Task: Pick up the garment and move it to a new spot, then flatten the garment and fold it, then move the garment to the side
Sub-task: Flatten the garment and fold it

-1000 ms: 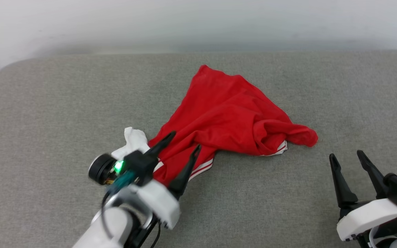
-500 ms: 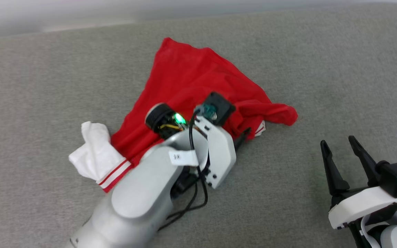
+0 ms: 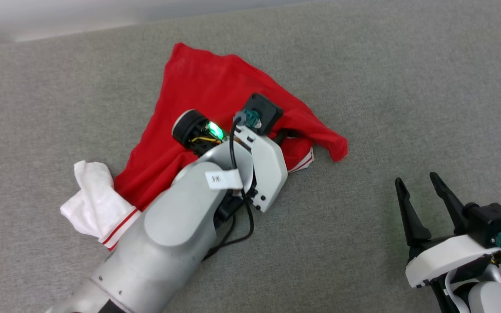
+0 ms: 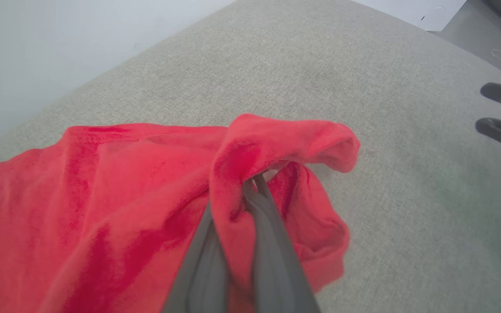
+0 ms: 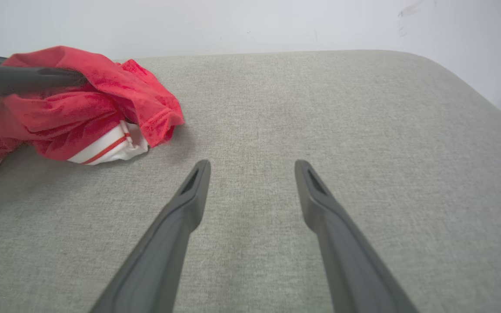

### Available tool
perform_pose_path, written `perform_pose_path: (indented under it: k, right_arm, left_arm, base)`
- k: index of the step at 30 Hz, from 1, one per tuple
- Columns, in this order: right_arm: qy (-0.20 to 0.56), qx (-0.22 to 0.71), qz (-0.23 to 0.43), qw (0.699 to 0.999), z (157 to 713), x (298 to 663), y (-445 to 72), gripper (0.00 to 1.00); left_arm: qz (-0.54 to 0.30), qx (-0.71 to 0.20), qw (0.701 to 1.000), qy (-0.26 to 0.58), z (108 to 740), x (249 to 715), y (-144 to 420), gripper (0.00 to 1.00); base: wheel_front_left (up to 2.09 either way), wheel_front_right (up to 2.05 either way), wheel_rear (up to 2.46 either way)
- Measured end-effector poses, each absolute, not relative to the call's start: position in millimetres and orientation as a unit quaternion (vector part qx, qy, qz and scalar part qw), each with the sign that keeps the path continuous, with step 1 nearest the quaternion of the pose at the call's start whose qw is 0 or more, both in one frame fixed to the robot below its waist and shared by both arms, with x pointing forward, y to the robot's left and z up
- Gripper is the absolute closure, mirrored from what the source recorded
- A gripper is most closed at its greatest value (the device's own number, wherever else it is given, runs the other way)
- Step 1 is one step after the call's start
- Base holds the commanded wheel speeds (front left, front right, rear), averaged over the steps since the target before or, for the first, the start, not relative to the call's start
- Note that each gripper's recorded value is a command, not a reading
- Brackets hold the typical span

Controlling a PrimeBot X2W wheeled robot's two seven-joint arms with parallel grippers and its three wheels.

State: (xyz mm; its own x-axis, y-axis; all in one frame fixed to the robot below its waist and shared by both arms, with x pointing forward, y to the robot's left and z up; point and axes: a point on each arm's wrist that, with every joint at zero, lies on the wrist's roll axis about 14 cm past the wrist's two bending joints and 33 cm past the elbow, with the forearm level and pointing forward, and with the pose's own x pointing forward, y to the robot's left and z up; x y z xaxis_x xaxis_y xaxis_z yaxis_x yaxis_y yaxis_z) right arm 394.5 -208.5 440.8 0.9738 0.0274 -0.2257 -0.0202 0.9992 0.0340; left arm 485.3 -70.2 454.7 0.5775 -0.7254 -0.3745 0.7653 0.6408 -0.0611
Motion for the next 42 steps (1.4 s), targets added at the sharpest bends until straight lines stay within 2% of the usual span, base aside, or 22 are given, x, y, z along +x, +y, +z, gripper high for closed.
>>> perform_pose_path:
  k: [13,19,25,34,39,41,42]
  right_arm:
    - [0.078,0.019,0.022,0.997,469,384,-203,0.0]
    - [0.071,0.021,0.023,0.997,475,383,-202,0.0]
    - [0.081,0.027,0.026,0.996,465,390,-197,0.0]
    - [0.108,0.033,0.006,0.994,437,394,-205,0.0]
    - [0.123,0.033,-0.011,0.992,424,390,-213,0.0]
    - [0.127,0.031,-0.014,0.991,420,389,-215,0.0]
    - [0.129,0.031,-0.013,0.991,419,389,-214,0.0]
  left_arm:
    - [-0.412,-0.002,0.911,0.002,564,444,-61,1.0]
    - [-0.389,-0.014,0.92,-0.036,600,437,-45,1.0]
    - [-0.361,0.012,0.932,-0.012,593,482,-30,1.0]
    - [-0.296,0.07,0.95,0.075,529,578,0,1.0]
    - [-0.254,0.074,0.958,0.109,488,608,19,1.0]
    - [-0.241,0.077,0.958,0.132,468,611,27,0.61]
    - [-0.234,0.077,0.958,0.144,459,611,32,0.52]
  base:
    - [0.0,0.0,0.0]
    - [0.0,0.0,0.0]
    - [0.0,0.0,0.0]
    - [0.0,0.0,0.0]
    - [0.0,0.0,0.0]
    - [0.0,0.0,0.0]
    - [0.0,0.0,0.0]
